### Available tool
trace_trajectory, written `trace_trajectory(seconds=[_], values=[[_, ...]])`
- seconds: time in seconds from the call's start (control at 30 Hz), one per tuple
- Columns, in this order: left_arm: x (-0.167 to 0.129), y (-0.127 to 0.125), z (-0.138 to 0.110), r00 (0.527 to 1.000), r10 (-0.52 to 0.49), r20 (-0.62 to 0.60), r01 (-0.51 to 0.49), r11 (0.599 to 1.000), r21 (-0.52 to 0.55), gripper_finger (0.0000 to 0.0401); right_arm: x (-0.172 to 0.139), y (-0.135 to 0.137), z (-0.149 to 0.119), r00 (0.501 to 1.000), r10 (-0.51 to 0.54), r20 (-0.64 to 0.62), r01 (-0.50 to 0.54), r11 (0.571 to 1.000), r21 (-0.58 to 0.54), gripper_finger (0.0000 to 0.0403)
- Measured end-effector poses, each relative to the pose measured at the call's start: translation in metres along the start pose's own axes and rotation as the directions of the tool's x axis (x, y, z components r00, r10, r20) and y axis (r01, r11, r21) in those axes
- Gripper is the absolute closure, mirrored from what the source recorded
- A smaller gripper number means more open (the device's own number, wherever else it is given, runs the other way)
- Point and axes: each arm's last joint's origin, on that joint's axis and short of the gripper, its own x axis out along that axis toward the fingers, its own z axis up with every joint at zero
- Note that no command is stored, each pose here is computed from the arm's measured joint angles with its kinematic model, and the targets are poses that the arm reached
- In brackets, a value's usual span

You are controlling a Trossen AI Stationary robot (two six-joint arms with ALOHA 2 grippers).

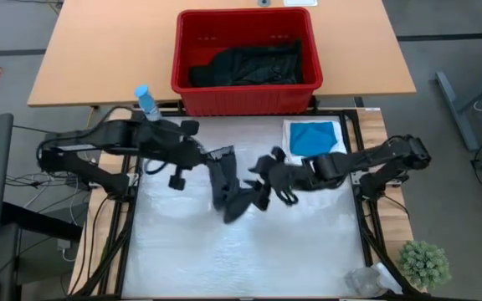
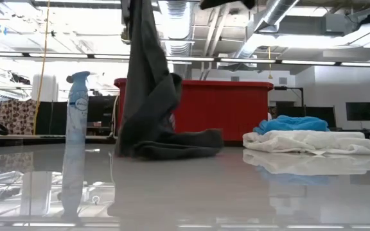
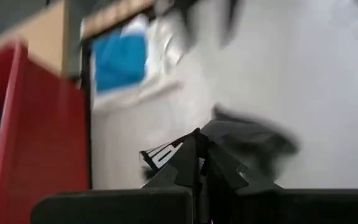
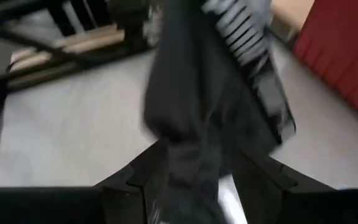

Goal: Fold laundry
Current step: Fold the gray boxers

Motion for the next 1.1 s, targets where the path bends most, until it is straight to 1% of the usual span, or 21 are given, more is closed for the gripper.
trace_trajectory(seconds=[0.13, 0.17, 0.2, 0.3, 0.4, 0.47, 0.53, 0.67, 0.77, 0.83, 0.93, 1.1], values=[[-0.026, -0.012, 0.013, 0.984, -0.121, 0.134, 0.113, 0.992, 0.062, 0.0399, 0.011, -0.021, 0.015, 0.997, -0.035, 0.065, 0.038, 0.998, -0.044, 0.0210], [-0.031, -0.016, 0.015, 0.976, -0.159, 0.147, 0.149, 0.986, 0.078, 0.0398, 0.014, -0.027, 0.018, 0.997, -0.025, 0.067, 0.028, 0.998, -0.048, 0.0210], [-0.034, -0.020, 0.015, 0.971, -0.190, 0.145, 0.178, 0.980, 0.092, 0.0396, 0.016, -0.034, 0.021, 0.998, -0.005, 0.065, 0.008, 0.999, -0.046, 0.0210], [-0.035, -0.032, 0.013, 0.963, -0.252, 0.098, 0.239, 0.963, 0.127, 0.0390, 0.029, -0.048, 0.027, 0.992, 0.119, 0.036, -0.116, 0.990, -0.086, 0.0210], [-0.037, -0.041, 0.009, 0.954, -0.297, 0.035, 0.289, 0.945, 0.151, 0.0389, 0.043, -0.054, 0.023, 0.972, 0.233, -0.037, -0.236, 0.953, -0.191, 0.0210], [-0.038, -0.047, 0.006, 0.951, -0.310, -0.009, 0.308, 0.939, 0.157, 0.0390, 0.053, -0.054, 0.019, 0.957, 0.279, -0.073, -0.289, 0.924, -0.250, 0.0210], [-0.039, -0.052, 0.003, 0.944, -0.325, -0.051, 0.329, 0.931, 0.159, 0.0392, 0.064, -0.054, 0.013, 0.945, 0.305, -0.116, -0.325, 0.904, -0.276, 0.0210], [-0.043, -0.060, 0.000, 0.937, -0.335, -0.096, 0.348, 0.919, 0.186, 0.0398, 0.092, -0.046, -0.005, 0.910, 0.360, -0.206, -0.407, 0.872, -0.272, 0.0210], [-0.044, -0.065, 0.000, 0.935, -0.338, -0.105, 0.353, 0.912, 0.208, 0.0399, 0.118, -0.034, -0.023, 0.864, 0.424, -0.273, -0.489, 0.835, -0.251, 0.0210], [-0.046, -0.067, 0.001, 0.939, -0.326, -0.106, 0.342, 0.913, 0.221, 0.0399, 0.132, -0.027, -0.032, 0.842, 0.461, -0.279, -0.526, 0.814, -0.244, 0.0210], [-0.047, -0.069, 0.000, 0.945, -0.307, -0.114, 0.326, 0.916, 0.233, 0.0399, 0.155, -0.019, -0.047, 0.831, 0.480, -0.281, -0.544, 0.806, -0.234, 0.0210], [-0.048, -0.070, -0.001, 0.952, -0.277, -0.134, 0.299, 0.933, 0.198, 0.0399, 0.181, -0.013, -0.064, 0.788, 0.546, -0.284, -0.605, 0.773, -0.191, 0.0210]])
